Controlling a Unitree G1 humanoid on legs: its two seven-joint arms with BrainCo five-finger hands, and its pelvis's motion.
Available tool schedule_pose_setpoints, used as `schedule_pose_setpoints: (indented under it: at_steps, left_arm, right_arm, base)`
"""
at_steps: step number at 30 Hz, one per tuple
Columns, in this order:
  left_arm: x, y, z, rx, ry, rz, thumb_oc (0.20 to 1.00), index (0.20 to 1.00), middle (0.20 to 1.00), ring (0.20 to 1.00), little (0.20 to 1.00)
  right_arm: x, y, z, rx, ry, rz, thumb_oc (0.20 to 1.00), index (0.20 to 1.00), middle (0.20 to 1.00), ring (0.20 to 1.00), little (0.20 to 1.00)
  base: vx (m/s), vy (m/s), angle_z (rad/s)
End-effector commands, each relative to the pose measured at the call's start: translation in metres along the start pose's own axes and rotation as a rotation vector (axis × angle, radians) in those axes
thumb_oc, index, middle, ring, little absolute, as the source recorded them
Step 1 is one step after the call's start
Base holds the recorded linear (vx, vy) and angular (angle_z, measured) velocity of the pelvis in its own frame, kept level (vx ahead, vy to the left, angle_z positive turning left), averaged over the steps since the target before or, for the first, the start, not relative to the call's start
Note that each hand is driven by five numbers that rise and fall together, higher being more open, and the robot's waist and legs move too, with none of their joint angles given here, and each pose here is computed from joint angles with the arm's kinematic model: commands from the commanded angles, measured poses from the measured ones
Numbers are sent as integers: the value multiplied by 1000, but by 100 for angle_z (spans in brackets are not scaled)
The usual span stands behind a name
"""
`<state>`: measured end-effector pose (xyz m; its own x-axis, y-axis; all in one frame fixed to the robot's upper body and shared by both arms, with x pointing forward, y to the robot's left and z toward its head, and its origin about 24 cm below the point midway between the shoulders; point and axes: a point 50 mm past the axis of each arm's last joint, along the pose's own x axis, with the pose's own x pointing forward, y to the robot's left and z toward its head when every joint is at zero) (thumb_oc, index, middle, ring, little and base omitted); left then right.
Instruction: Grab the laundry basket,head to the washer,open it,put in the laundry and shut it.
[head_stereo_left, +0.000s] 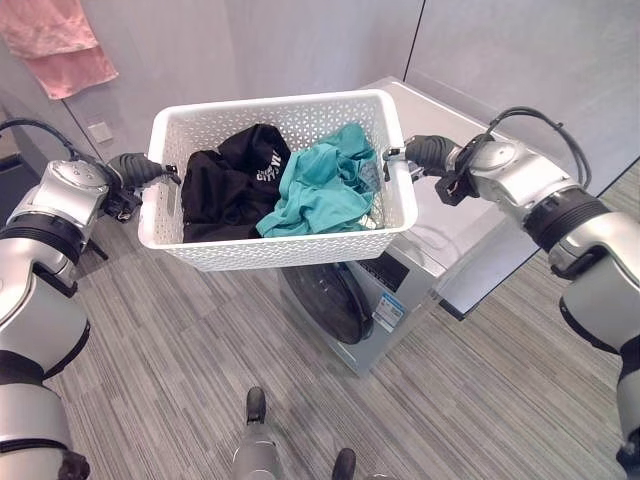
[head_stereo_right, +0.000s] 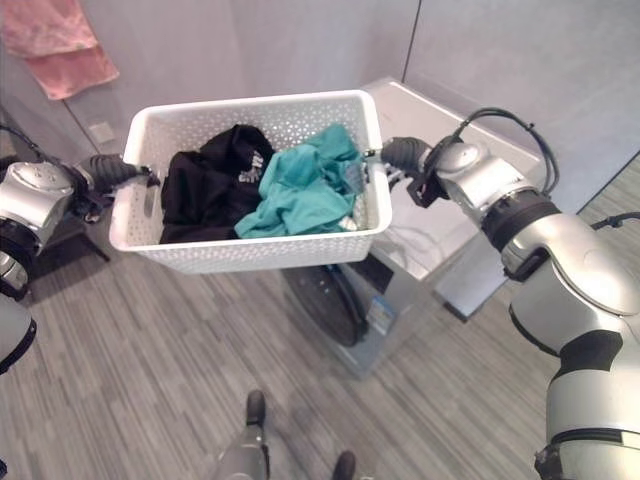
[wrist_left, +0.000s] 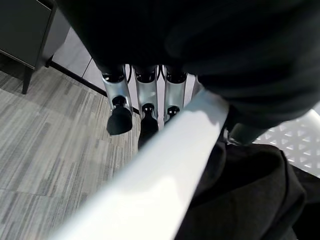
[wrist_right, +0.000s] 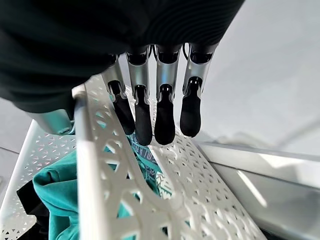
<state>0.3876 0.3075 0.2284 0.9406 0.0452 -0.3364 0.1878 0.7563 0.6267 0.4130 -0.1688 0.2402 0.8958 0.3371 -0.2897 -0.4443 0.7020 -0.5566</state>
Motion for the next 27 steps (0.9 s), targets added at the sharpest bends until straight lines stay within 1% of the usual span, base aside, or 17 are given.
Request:
schedule_pose_setpoints:
  at_steps: [1, 3, 5, 9, 11, 13, 18, 21, 22, 24, 26, 27]
  left_arm:
    - [-15, 27, 49, 44, -155, 101, 200, 200, 200, 200, 200]
    - [-15, 25, 52, 78, -160, 75, 200, 200, 200, 200, 200]
    - [-17, 25, 56, 88, -174, 63, 200, 200, 200, 200, 200]
    - [-19, 25, 62, 134, -186, 51, 200, 200, 200, 200, 200]
    - [-20, 25, 67, 144, -198, 48, 200, 200, 200, 200, 200]
    - [-20, 27, 69, 143, -204, 75, 200, 200, 200, 200, 200]
    - [-21, 32, 51, 95, -189, 98, 200, 200, 200, 200, 200]
    - [-18, 25, 42, 100, -180, 69, 200, 200, 200, 200, 200]
    - [-16, 21, 42, 104, -191, 56, 200, 200, 200, 200, 200]
    - [-16, 19, 41, 91, -198, 51, 200, 200, 200, 200, 200]
    - [-14, 4, 50, 49, -279, -18, 200, 200, 200, 200, 200]
    - [-15, -2, 51, 50, -302, -48, 200, 200, 200, 200, 200]
  right_arm:
    - [-34, -46, 76, -58, -225, -137, 200, 200, 200, 200, 200]
    - [-35, -40, 68, -60, -222, -92, 200, 200, 200, 200, 200]
    - [-37, -41, 55, -58, -196, -74, 200, 200, 200, 200, 200]
    - [-39, -38, 45, -52, -192, -41, 200, 200, 200, 200, 200]
    - [-41, -41, 44, -60, -184, -48, 200, 200, 200, 200, 200]
    - [-42, -33, 55, -48, -249, -11, 200, 200, 200, 200, 200]
    - [-42, -25, 56, -45, -289, 10, 200, 200, 200, 200, 200]
    - [-44, -25, 48, -19, -289, 25, 200, 200, 200, 200, 200]
    - [-48, -17, 47, -40, -302, 71, 200, 200, 200, 200, 200]
    - [-50, -15, 45, -37, -309, 82, 200, 200, 200, 200, 200]
    - [-60, -6, 42, -68, -332, 140, 200, 200, 200, 200, 200]
    - [-72, -2, 38, -90, -349, 180, 200, 200, 200, 200, 200]
  base:
    - [235, 341, -54]
    - [239, 344, -36]
    - [241, 391, 14]
    - [202, 410, -27]
    - [151, 209, -19]
    - [223, 253, 5]
    - [115, -12, -39]
    - [75, -67, -5]
    - [70, -56, 10]
    - [41, -26, -10]
    - [41, -42, -27]
    - [47, -49, -22]
